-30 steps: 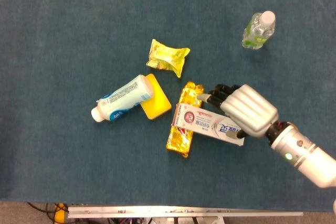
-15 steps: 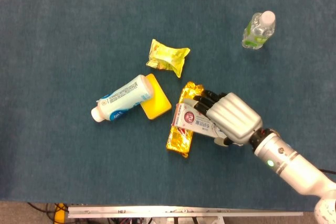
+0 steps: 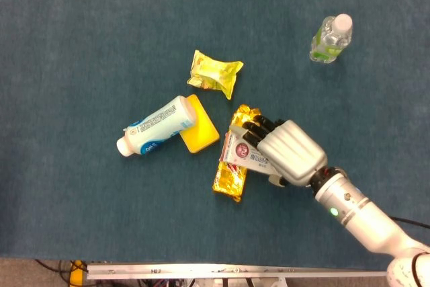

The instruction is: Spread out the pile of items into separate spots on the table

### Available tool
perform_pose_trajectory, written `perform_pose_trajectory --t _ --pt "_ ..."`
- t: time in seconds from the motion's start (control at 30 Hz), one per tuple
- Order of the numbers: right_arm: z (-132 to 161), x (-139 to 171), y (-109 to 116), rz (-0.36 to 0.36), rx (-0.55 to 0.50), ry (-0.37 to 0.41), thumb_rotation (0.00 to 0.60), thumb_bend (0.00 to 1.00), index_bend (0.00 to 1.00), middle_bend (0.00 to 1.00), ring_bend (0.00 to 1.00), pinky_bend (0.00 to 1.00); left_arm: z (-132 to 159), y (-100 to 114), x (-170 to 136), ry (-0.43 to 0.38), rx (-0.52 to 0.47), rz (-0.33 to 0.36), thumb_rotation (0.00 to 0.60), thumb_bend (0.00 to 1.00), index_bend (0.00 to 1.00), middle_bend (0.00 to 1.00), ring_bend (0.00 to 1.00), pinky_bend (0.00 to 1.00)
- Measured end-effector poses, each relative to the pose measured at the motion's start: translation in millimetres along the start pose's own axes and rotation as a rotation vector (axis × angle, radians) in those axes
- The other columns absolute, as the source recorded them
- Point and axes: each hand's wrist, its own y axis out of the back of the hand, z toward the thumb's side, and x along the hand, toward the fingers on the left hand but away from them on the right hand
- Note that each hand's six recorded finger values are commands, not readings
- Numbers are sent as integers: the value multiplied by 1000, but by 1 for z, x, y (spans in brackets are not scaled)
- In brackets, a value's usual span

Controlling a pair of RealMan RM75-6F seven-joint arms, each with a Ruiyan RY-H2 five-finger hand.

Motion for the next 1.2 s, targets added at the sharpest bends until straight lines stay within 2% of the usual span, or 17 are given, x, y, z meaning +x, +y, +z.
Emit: perform_pose_trajectory --t 0.33,0.4,0.5,0.67,0.83,1.2 --pt "13 -8 -7 -14 11 -3 600 5 70 215 166 470 -3 -1 -2 -3 -1 -10 600 372 325 210 134 226" --pt "14 -10 -8 -20 13 -9 600 53 70 215 166 487 -4 -1 -2 -4 -2 -11 600 373 325 210 134 226" --pt "15 -13 -12 -15 14 -18 600 177 107 226 179 529 -4 -1 -3 -6 -6 -12 600 373 325 209 134 226" --pt "16 -20 -14 -28 13 -29 600 355 277 304 283 657 -4 -2 -3 -9 -13 -15 600 373 325 210 134 226" --pt "14 -24 -10 -59 -2 -39 600 388 409 360 385 759 -6 -2 -4 -8 -14 -14 600 372 325 210 134 226" --pt "-4 -18 9 -53 -90 -1 600 374 441 384 412 772 -6 -3 -4 -2 -8 -27 600 373 325 210 135 226"
